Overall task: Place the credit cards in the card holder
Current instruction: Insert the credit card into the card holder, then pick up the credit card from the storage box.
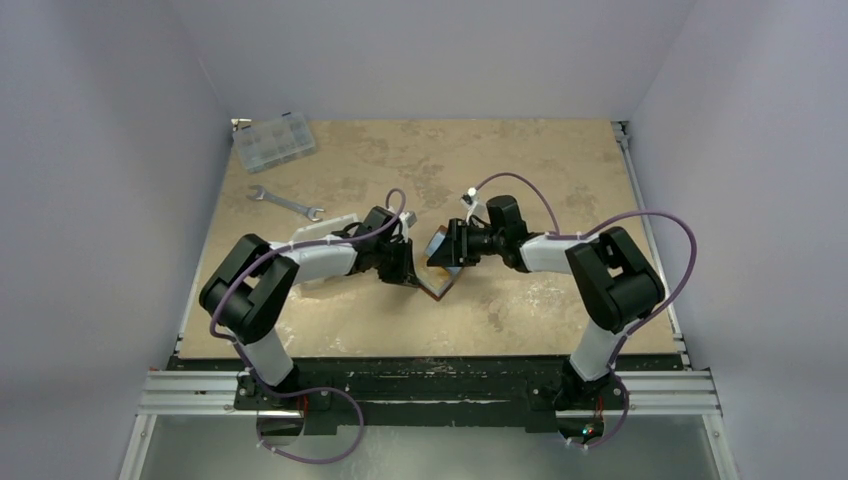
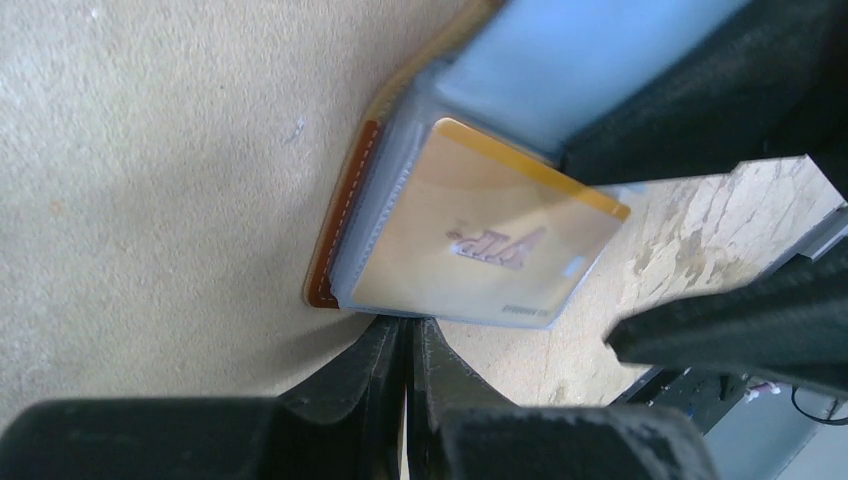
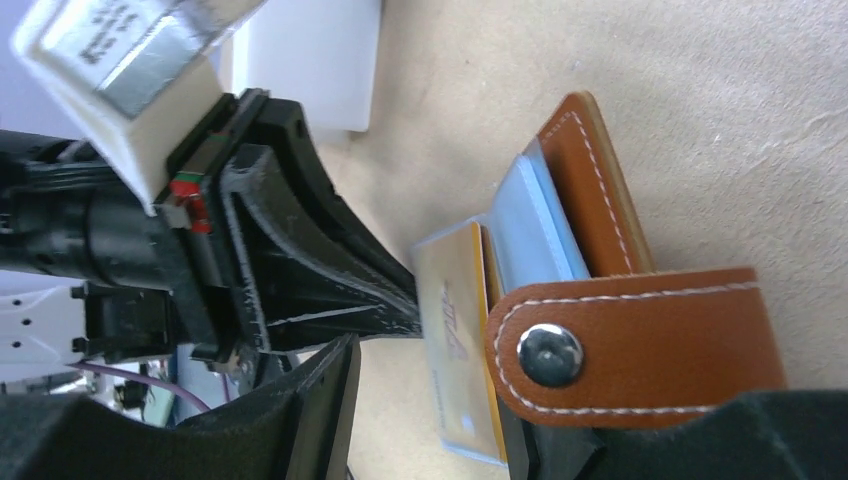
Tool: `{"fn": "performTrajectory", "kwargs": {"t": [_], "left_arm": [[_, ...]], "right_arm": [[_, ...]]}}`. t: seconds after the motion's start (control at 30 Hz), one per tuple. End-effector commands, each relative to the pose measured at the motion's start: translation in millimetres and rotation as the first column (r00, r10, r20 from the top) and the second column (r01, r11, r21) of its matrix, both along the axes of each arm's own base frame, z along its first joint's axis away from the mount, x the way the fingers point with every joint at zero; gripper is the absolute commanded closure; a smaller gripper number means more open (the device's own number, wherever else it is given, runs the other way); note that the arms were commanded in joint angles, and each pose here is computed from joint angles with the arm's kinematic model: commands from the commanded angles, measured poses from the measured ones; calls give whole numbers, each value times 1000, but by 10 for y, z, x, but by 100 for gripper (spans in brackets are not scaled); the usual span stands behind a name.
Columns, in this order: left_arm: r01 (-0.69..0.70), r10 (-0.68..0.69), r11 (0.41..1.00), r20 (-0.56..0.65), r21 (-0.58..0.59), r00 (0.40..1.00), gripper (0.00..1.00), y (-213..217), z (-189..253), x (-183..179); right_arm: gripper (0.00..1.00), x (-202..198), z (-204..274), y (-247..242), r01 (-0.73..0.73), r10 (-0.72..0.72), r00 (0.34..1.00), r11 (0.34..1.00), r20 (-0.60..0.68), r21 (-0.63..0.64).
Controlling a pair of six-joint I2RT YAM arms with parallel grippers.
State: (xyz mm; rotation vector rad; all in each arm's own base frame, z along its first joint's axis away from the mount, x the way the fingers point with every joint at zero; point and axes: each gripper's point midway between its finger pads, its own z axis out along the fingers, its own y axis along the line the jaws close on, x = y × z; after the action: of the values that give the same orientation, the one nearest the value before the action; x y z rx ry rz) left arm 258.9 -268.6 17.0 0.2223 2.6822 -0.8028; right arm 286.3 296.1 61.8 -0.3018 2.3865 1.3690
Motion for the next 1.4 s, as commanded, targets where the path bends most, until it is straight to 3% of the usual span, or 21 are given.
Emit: {"fn": "performTrajectory", "kwargs": {"t": [0.0,0.17,0.3,0.43,0.5,0.57,0.63,0.7,0.8,0.97,1.13,1.37], "left_arm": [[-23,12,996,127,84,992,94,37,-98,391],[1,-17,994,144,109,989,89,20,-34,472],[73,-86,992,133,101,987,72,31,175,352],[144,-150,989,156,44,976,59,36,657,221],[132,-128,991,177,-12,976,55,117,940,223],[68,-55,996,192,-59,980,42,321,1187,285],[-24,30,999,177,-39,984,36,645,1261,363],[-142,133,989,161,47,978,33,1068,1252,448],[-328,292,925,194,193,937,32,1600,1229,596],[-570,512,790,269,227,816,28,1986,1157,748],[-650,605,707,239,278,760,23,2095,755,773],[-635,616,684,181,359,766,22,2084,191,736]], "right_arm": [[42,-308,302,163,-45,55,996,988,-68,146],[41,-290,363,120,6,8,997,985,-78,175],[39,-61,247,-100,106,-106,994,994,12,-12],[32,91,170,-319,198,-183,977,969,110,-148],[30,81,174,-331,189,-170,977,971,132,-148],[28,53,198,-316,171,-152,978,977,144,-131],[27,35,210,-308,160,-141,979,979,147,-126],[27,45,225,-318,160,-139,978,978,154,-132],[26,75,240,-321,163,-139,976,976,165,-141],[26,118,150,-278,137,-116,985,977,129,-165],[26,146,136,-235,125,-109,989,978,104,-164],[26,184,208,-219,117,-99,989,979,109,-169]]}}
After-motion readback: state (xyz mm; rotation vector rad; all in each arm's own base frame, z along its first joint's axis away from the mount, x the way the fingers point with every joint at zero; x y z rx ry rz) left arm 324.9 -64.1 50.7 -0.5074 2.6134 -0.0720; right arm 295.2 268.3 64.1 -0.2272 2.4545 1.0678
